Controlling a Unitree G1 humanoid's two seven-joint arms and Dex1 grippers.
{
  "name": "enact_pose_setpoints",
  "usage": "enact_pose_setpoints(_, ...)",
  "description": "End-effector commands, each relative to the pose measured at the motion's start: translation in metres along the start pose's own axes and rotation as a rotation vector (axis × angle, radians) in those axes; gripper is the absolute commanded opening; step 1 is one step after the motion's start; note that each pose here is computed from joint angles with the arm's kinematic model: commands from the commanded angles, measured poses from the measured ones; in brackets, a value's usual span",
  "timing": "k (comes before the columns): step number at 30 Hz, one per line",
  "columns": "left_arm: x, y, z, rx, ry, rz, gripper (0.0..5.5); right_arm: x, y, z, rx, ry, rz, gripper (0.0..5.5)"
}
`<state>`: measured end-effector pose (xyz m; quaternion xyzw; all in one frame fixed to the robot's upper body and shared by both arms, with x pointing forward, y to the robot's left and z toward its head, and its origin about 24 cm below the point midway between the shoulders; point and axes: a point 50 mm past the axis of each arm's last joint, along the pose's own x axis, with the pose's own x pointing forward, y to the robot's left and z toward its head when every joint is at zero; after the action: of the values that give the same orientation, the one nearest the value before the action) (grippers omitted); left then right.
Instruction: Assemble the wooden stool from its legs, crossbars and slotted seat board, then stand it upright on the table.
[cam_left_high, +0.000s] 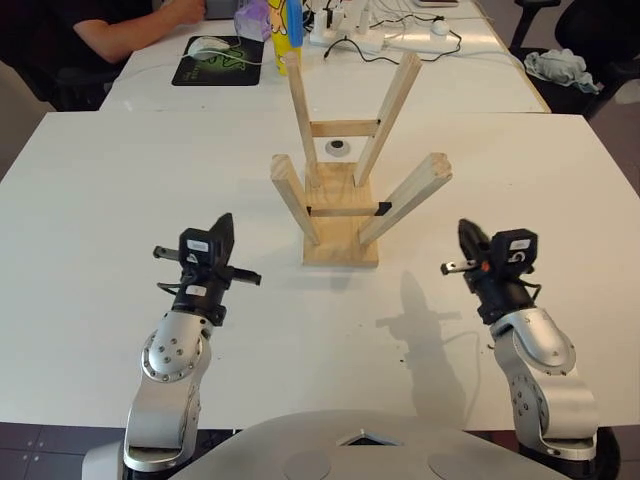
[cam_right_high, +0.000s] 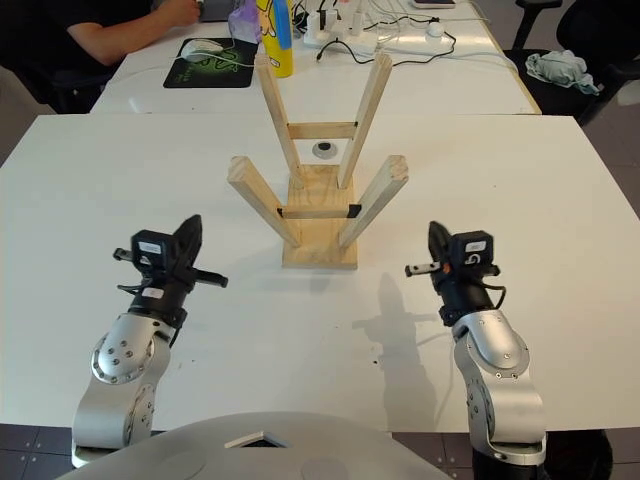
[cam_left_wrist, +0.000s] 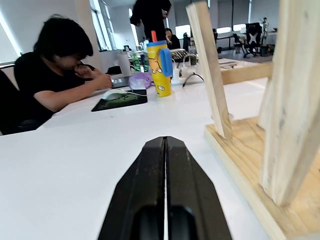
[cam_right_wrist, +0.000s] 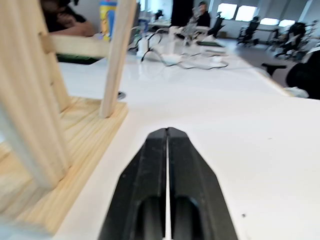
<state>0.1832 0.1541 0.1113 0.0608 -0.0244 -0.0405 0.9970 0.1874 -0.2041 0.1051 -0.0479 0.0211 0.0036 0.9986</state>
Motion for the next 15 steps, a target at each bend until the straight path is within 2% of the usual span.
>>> enact_pose_setpoints(1,0.013,0.0,0.021,0.031,-0.097,0.048,0.02,0.009,0.004,0.017,0.033,-0.058,-0.067,0.0)
enact_pose_setpoints(11,0.021,-0.001,0.023,0.066,-0.106,0.081,0.02,0.03,0.002,0.032,0.094,-0.108,-0.097,0.0)
enact_pose_setpoints(13,0.026,-0.016,0.022,0.06,-0.106,-0.028,0.02,0.034,0.029,0.035,0.151,-0.118,0.105,0.0)
enact_pose_setpoints(15,0.028,-0.043,0.016,0.114,-0.08,-0.205,0.02,0.028,0.066,0.033,0.103,-0.084,0.39,0.0)
